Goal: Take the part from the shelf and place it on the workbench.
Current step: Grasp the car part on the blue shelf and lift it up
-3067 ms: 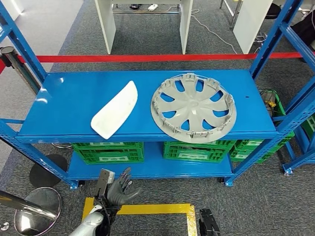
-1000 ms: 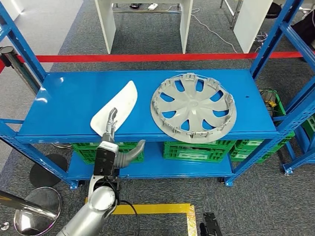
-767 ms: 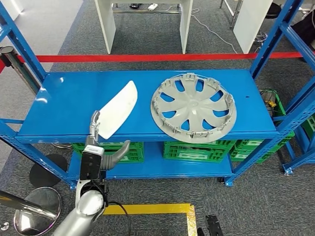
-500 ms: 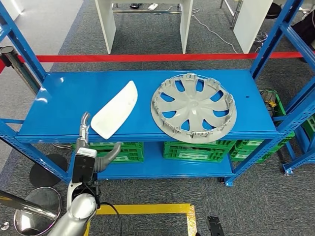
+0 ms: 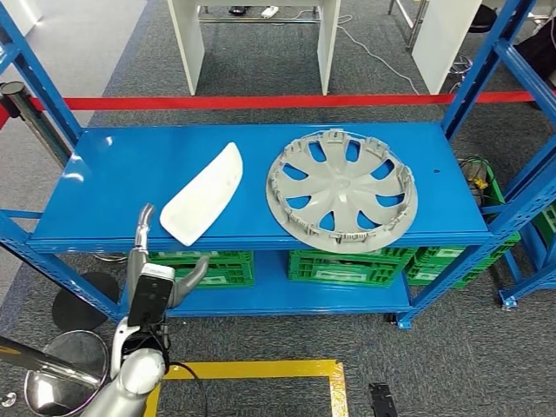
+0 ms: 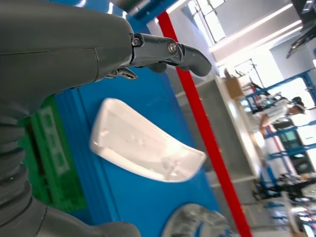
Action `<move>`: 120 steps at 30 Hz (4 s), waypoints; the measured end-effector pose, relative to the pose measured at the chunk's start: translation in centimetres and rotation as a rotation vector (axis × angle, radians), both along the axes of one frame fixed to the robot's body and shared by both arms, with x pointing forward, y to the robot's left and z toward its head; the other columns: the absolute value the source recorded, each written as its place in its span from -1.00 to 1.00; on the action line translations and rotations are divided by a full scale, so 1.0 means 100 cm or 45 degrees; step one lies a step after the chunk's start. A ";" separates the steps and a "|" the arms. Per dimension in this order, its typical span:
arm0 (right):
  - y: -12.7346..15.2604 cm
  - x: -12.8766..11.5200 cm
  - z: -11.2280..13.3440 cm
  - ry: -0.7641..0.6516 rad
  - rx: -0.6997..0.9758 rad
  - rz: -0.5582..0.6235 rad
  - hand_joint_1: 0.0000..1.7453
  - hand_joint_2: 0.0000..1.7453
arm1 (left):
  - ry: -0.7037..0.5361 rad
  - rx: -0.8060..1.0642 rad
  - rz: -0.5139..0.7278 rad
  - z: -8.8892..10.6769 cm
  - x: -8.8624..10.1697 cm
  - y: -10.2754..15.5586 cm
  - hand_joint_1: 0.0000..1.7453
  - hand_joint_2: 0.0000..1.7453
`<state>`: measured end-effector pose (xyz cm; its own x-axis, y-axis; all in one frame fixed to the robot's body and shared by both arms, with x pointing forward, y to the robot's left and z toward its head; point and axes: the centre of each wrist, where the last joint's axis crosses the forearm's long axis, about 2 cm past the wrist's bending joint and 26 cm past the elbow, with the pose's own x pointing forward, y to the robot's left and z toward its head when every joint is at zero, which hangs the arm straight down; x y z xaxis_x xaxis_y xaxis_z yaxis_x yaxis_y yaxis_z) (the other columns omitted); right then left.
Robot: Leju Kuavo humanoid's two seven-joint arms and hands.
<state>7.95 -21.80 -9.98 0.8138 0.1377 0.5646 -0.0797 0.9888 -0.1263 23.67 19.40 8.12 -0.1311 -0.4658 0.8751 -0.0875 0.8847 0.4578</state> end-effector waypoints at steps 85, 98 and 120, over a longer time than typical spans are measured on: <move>0.002 0.025 0.005 0.044 0.008 0.161 -1.00 1.00 | 0.480 0.758 -0.062 -0.029 0.091 0.049 -1.00 1.00; 0.005 0.025 0.006 0.042 0.014 0.163 -1.00 1.00 | 0.475 0.759 -0.063 -0.028 0.092 0.047 -1.00 1.00; 0.005 0.026 0.006 0.042 0.015 0.163 -1.00 1.00 | 0.474 0.759 -0.062 -0.027 0.093 0.047 -1.00 1.00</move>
<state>10.51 -21.27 -9.39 0.8081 0.2351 0.5401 -0.2095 0.9717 -0.1096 32.96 24.12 5.38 0.0946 -0.8812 0.4632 0.2027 0.4726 0.8576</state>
